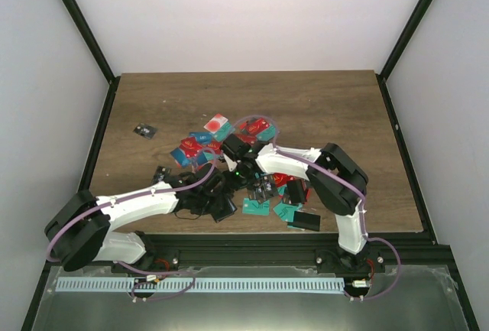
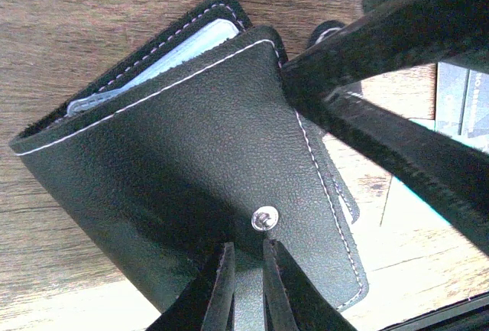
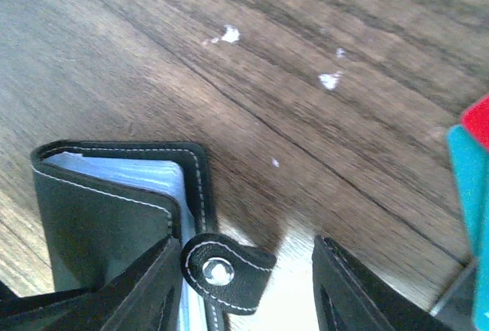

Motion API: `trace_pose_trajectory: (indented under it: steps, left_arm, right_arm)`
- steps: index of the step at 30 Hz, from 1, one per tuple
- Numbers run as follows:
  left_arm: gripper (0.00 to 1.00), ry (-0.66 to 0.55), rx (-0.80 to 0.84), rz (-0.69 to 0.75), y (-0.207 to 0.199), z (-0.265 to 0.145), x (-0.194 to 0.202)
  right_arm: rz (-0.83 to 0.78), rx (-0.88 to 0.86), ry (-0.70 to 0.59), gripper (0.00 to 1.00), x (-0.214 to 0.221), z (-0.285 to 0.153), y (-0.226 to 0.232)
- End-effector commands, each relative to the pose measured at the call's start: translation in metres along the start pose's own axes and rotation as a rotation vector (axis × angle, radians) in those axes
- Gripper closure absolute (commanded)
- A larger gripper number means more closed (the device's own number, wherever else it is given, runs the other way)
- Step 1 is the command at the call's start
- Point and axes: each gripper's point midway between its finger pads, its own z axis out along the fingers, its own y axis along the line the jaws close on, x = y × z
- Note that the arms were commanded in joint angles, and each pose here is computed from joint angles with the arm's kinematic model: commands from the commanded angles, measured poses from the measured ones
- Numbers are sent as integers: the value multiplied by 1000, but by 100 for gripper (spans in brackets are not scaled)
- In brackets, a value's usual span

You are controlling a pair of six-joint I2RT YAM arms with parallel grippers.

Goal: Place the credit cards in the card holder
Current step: Close the card holder at the center of the board.

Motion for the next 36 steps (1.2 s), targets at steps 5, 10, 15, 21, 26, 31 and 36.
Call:
trace_pose_trajectory:
  steps: [5, 10, 15, 21, 26, 31, 36]
  left_arm:
    - [86, -3, -37, -4, 3, 5, -3]
    - [86, -4, -35, -5, 1, 6, -4]
    - [86, -3, -35, -10, 0, 6, -4]
    - [86, -6, -33, -10, -1, 6, -6]
    - [87, -11, -31, -12, -3, 5, -8]
    - [86, -21, -26, -17, -6, 2, -11]
    - [86, -29, -23, -34, -14, -2, -18]
  right_arm:
    - [-31, 74, -61, 60, -8, -26, -4]
    - [-30, 81, -78, 75, -8, -32, -4]
    - [-26, 85, -67, 85, -4, -30, -6]
    - [-24, 88, -63, 93, -2, -29, -8]
    - [-20, 102, -53, 97, 1, -28, -12]
    - [-12, 105, -60, 99, 7, -29, -14]
    - [-15, 52, -94, 99, 8, -37, -6]
